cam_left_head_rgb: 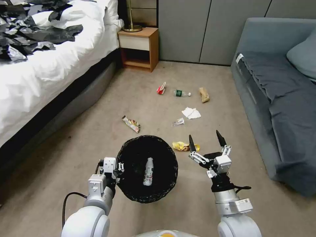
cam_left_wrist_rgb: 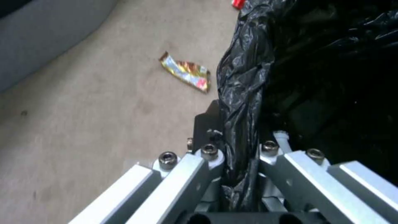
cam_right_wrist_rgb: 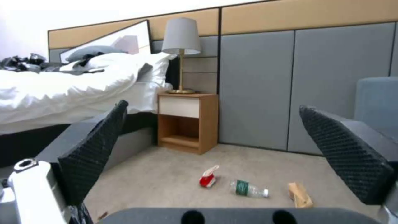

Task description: Pick up the trash bin, then pick up the garbage from the floor and place it into the trash bin.

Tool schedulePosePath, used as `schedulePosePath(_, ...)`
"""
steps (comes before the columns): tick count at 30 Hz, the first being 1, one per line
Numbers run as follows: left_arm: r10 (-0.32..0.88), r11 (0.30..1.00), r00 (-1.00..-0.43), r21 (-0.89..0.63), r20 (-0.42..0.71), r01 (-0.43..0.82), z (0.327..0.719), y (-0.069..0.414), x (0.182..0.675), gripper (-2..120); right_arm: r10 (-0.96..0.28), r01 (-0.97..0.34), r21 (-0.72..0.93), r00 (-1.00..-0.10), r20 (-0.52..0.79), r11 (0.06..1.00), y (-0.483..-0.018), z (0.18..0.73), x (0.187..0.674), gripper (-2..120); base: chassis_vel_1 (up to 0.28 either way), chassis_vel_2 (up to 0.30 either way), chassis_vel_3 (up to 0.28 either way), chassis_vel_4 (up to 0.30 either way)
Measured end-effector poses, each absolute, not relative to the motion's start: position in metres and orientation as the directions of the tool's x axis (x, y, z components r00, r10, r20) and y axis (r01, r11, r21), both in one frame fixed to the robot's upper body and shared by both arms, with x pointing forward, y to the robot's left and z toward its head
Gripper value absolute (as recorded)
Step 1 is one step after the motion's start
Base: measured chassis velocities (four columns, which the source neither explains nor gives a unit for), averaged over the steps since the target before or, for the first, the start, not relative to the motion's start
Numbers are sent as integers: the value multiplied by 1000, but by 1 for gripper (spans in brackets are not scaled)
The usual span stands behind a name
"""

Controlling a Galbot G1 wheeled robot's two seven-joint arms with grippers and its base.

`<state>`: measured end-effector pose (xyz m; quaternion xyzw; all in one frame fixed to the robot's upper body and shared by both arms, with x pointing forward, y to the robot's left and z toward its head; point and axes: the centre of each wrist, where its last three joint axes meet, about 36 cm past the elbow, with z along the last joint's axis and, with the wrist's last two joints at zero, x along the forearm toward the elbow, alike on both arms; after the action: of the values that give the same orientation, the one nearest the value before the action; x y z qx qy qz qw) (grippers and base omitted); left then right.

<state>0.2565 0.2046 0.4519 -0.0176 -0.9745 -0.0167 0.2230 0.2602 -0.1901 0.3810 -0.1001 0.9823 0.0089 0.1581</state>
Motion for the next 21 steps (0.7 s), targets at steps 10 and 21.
schedulePosePath(10,20,999,-900,29,435,36,452,206,257,1,-200,-205,-19,-925,-322,979,-190,381,261,100,-249,240,250,-240)
schedulePosePath(21,21,999,-901,27,433,36,452,205,257,1,-229,-231,-37,-910,-345,972,-193,379,262,100,-117,124,112,-108)
